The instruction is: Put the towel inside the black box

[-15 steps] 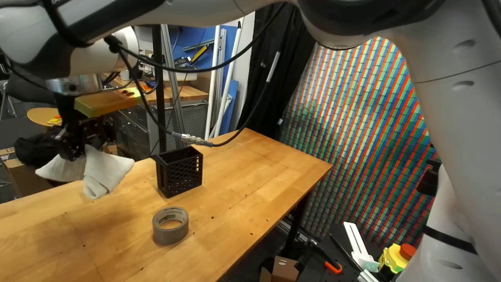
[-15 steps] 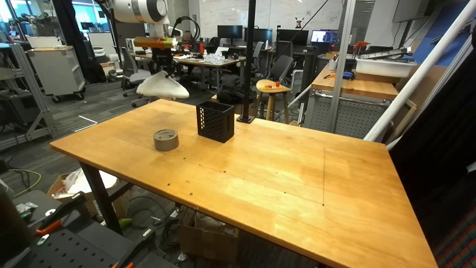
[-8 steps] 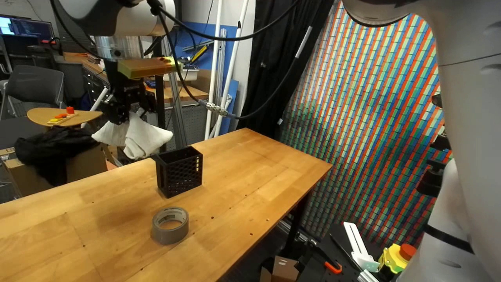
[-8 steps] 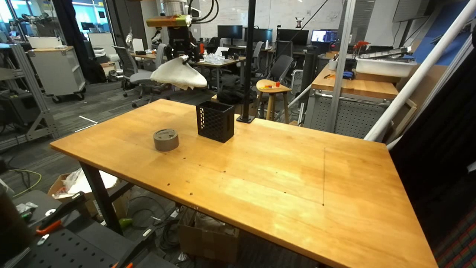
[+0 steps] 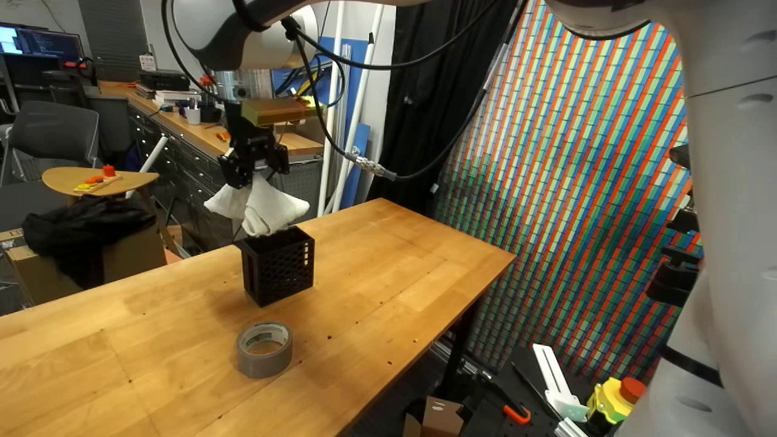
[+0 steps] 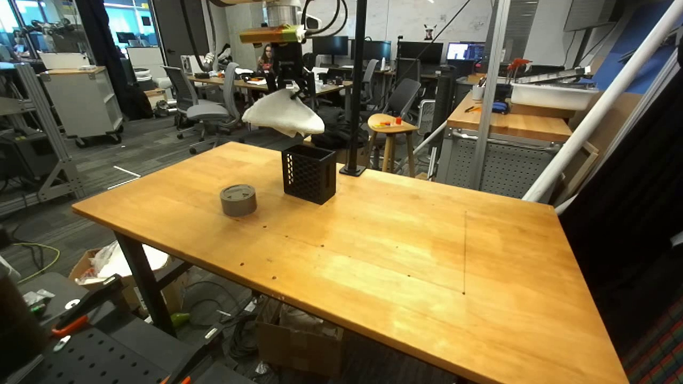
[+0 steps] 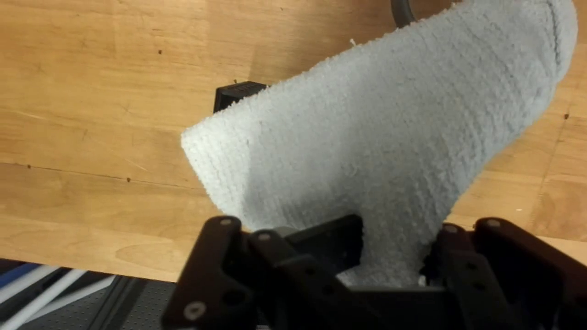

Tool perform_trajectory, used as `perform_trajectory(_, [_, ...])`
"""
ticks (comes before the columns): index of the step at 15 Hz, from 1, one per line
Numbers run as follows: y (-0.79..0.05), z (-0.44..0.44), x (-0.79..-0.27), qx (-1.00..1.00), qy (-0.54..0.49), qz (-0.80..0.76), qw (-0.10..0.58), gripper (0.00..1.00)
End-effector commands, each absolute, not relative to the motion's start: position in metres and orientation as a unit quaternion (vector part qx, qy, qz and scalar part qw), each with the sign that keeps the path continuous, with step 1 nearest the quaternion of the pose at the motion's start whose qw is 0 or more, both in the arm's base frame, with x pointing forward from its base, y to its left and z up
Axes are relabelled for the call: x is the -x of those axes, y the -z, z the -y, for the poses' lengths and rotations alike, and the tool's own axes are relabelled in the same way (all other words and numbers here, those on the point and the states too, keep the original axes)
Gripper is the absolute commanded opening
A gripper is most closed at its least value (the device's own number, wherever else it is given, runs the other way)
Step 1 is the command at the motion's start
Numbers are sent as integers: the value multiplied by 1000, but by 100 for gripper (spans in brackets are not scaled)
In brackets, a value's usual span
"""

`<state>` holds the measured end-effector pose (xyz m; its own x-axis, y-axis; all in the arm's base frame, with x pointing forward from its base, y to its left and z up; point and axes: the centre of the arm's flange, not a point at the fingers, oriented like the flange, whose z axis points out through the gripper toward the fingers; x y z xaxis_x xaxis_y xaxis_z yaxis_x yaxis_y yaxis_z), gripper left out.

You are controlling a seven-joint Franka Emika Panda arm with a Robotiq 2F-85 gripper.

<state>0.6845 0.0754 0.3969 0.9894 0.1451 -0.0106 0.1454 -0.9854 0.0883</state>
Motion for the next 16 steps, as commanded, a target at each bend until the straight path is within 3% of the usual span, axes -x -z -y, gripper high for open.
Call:
perform_trajectory(1, [-385, -58, -673, -997, -9, -67, 28, 3])
perform_trajectory(16, [-284, -55, -660, -993, -13, -60, -99, 2])
